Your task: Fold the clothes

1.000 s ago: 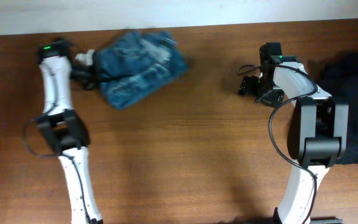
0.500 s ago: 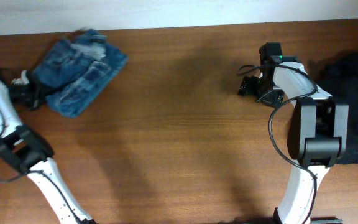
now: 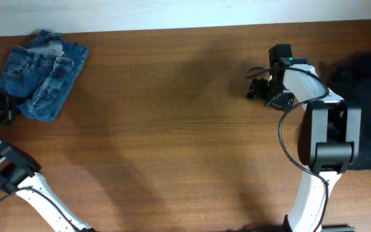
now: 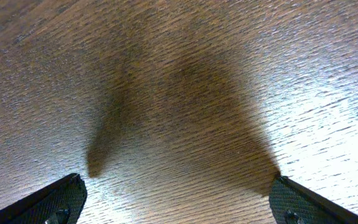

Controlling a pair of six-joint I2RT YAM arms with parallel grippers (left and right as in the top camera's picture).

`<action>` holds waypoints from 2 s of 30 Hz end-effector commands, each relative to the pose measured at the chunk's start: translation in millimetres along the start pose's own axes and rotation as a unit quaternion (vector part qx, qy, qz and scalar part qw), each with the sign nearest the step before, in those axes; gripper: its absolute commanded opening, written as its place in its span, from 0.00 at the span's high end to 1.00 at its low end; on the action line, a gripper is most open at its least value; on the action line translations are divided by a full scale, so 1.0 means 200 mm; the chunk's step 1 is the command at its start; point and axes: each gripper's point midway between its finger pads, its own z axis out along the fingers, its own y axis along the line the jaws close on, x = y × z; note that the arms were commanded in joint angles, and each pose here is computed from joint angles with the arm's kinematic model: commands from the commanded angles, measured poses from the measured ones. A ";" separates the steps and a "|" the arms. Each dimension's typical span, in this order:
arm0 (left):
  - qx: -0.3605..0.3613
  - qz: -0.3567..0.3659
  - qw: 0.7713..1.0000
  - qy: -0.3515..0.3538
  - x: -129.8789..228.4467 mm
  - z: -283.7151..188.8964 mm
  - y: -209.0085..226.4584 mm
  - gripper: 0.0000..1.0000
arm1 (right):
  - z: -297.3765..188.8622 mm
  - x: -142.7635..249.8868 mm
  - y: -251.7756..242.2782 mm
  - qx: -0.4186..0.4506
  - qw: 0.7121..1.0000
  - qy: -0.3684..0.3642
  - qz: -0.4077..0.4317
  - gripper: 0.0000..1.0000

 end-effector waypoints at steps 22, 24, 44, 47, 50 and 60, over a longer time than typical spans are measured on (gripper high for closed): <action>-0.028 -0.071 0.996 -0.047 -0.05 0.31 -0.09 0.92 | 0.24 0.20 0.01 -0.008 0.997 0.075 -0.004 0.02; -0.015 -0.075 0.997 -0.030 -0.02 0.31 -0.11 0.83 | 0.24 0.19 0.01 -0.008 0.997 0.075 -0.004 0.01; 0.004 0.006 1.000 0.007 0.05 0.23 -0.13 0.46 | 0.24 0.20 0.01 -0.006 0.997 0.078 -0.003 0.01; -0.011 0.023 1.000 -0.011 0.04 0.16 -0.14 0.45 | 0.24 0.20 0.01 -0.006 0.997 0.078 -0.003 0.01; -0.041 0.047 0.997 -0.039 0.03 0.09 -0.15 0.38 | 0.24 0.20 0.01 -0.007 0.997 0.078 -0.003 0.01; -0.130 0.083 0.985 -0.071 0.03 -0.10 -0.05 0.33 | 0.24 0.20 0.01 -0.007 0.997 0.078 -0.003 0.01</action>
